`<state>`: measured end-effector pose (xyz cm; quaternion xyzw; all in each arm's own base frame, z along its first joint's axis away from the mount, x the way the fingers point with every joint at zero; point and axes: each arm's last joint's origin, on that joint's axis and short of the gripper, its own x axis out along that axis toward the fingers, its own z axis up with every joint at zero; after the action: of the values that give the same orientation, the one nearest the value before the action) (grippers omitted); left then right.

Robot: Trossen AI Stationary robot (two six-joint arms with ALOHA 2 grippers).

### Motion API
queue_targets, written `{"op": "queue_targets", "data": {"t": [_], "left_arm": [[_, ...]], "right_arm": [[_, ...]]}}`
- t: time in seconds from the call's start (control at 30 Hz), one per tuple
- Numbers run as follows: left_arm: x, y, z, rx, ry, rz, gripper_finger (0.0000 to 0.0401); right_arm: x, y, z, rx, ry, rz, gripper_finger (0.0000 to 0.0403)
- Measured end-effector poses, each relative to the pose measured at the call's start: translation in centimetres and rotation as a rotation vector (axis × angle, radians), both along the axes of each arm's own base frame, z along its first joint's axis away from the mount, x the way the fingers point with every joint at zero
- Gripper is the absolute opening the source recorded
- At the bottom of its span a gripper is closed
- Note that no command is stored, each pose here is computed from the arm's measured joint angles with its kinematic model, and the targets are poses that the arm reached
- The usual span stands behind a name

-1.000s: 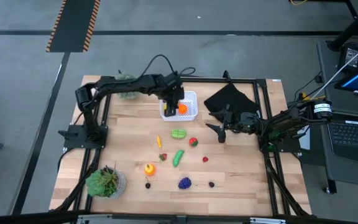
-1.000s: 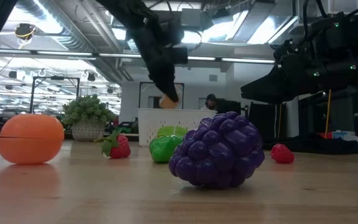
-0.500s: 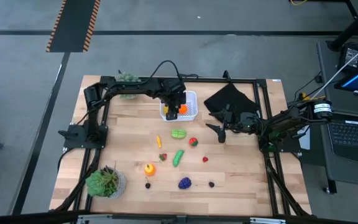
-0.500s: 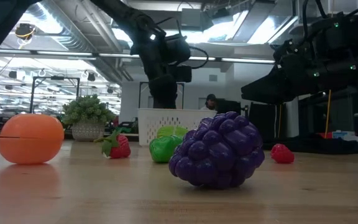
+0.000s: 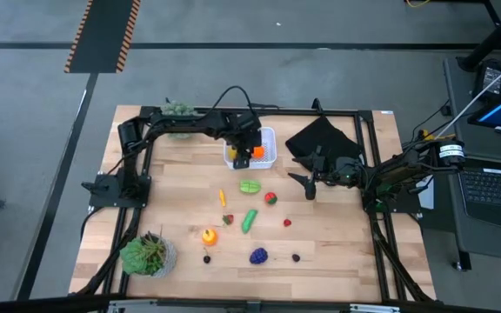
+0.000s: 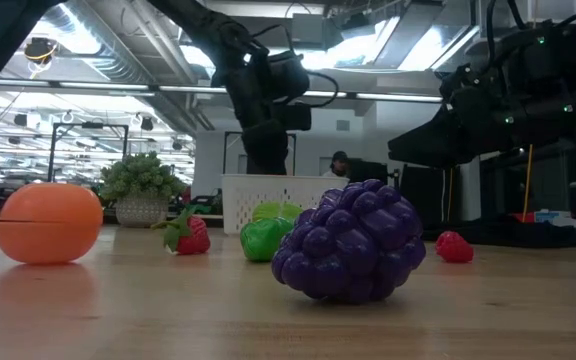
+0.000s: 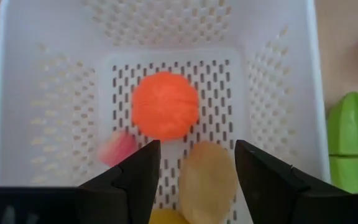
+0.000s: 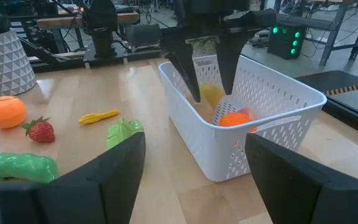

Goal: Pick and placing Produce into tupperware
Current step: Put the raspberry into the white bin

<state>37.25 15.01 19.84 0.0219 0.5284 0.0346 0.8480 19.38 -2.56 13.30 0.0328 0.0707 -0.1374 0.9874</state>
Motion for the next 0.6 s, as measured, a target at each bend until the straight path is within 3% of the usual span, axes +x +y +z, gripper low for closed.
{"op": "queue_targets", "data": {"t": [0.2,0.6], "left_arm": [[-0.6,-0.5,2.1,0.029,-0.036,-0.027,0.0196],[-4.8,-2.6,10.8,0.11,-0.266,-0.046,0.0201]], "right_arm": [[0.0,0.0,-0.3,0.003,0.027,-0.001,0.0278],[0.0,0.0,-0.3,0.042,0.017,-0.009,0.0278]]}}
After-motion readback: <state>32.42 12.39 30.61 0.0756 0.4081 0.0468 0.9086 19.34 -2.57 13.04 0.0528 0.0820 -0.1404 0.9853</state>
